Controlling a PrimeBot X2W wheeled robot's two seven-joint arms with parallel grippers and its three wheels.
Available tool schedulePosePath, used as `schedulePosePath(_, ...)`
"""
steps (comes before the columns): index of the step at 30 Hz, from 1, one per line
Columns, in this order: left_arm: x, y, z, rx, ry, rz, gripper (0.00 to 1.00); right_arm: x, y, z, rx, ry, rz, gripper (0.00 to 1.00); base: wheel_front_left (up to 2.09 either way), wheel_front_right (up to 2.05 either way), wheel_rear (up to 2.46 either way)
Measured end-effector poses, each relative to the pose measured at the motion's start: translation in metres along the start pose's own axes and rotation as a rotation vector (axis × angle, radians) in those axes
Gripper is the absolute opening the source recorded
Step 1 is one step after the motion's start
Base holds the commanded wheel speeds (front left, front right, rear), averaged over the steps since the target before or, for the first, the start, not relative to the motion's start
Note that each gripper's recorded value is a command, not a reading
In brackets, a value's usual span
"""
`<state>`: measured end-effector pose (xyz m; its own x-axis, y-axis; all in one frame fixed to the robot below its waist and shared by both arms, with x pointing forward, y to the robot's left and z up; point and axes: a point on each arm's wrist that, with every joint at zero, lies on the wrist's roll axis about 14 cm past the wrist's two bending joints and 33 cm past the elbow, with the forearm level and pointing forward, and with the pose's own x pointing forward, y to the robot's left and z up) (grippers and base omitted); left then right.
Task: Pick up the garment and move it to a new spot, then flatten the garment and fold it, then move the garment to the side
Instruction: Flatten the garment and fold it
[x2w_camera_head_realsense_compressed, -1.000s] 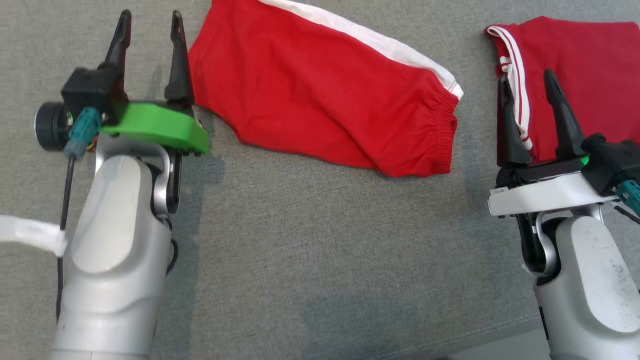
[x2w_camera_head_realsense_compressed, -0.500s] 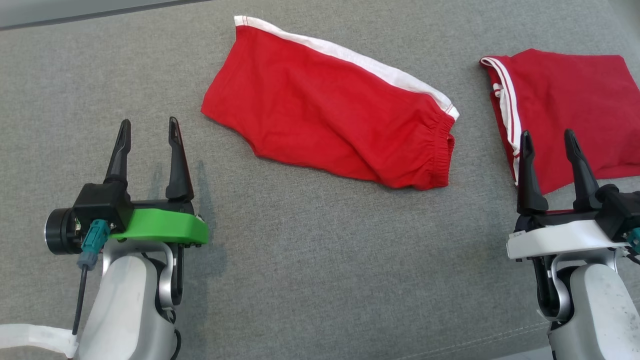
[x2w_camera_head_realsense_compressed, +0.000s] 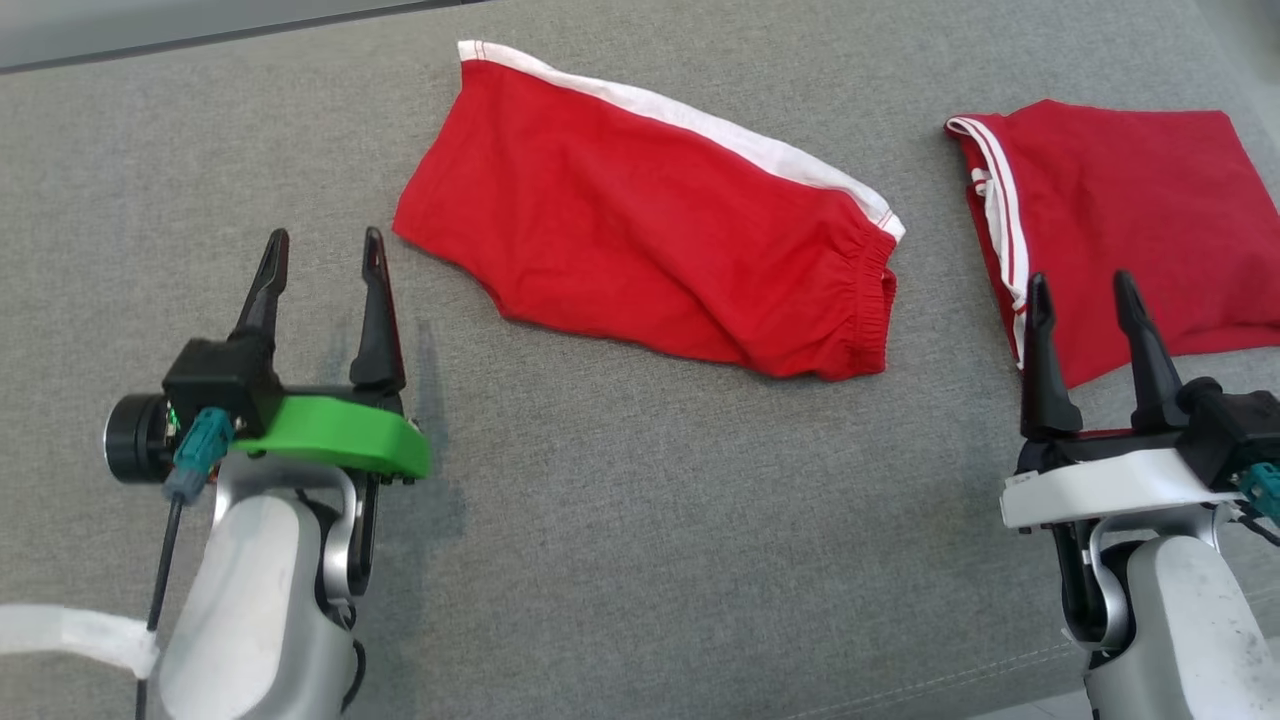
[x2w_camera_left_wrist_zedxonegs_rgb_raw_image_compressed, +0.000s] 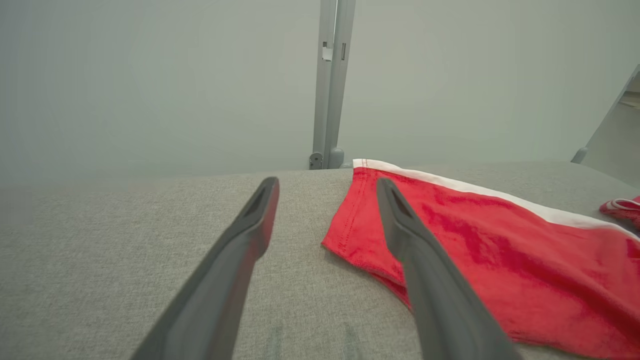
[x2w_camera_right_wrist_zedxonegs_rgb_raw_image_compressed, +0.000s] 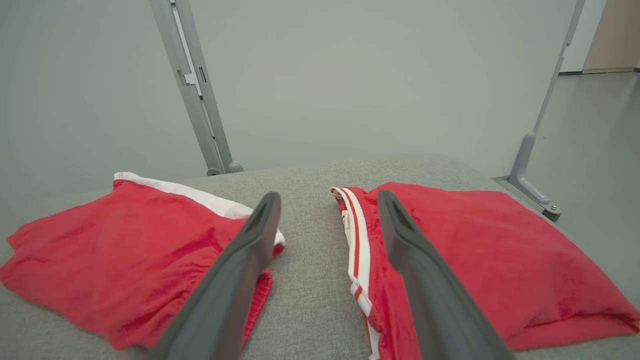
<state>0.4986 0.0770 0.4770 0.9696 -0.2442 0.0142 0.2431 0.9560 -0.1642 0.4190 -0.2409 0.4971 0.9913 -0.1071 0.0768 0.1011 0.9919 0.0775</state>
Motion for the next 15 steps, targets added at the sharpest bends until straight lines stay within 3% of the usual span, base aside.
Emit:
schedulePosePath(7, 0.043, -0.03, 0.003, 0.009, 0.078, -0.151, 1.0, 0.003, 0.006, -0.003, 0.004, 0.009, 0.019, 1.0, 0.0, 0.0, 0.0)
schedulePosePath(15, 0.067, -0.024, -0.066, -0.035, 0.384, -0.171, 1.0, -0.002, 0.001, -0.011, 0.006, 0.04, 0.006, 1.0, 0.0, 0.0, 0.0)
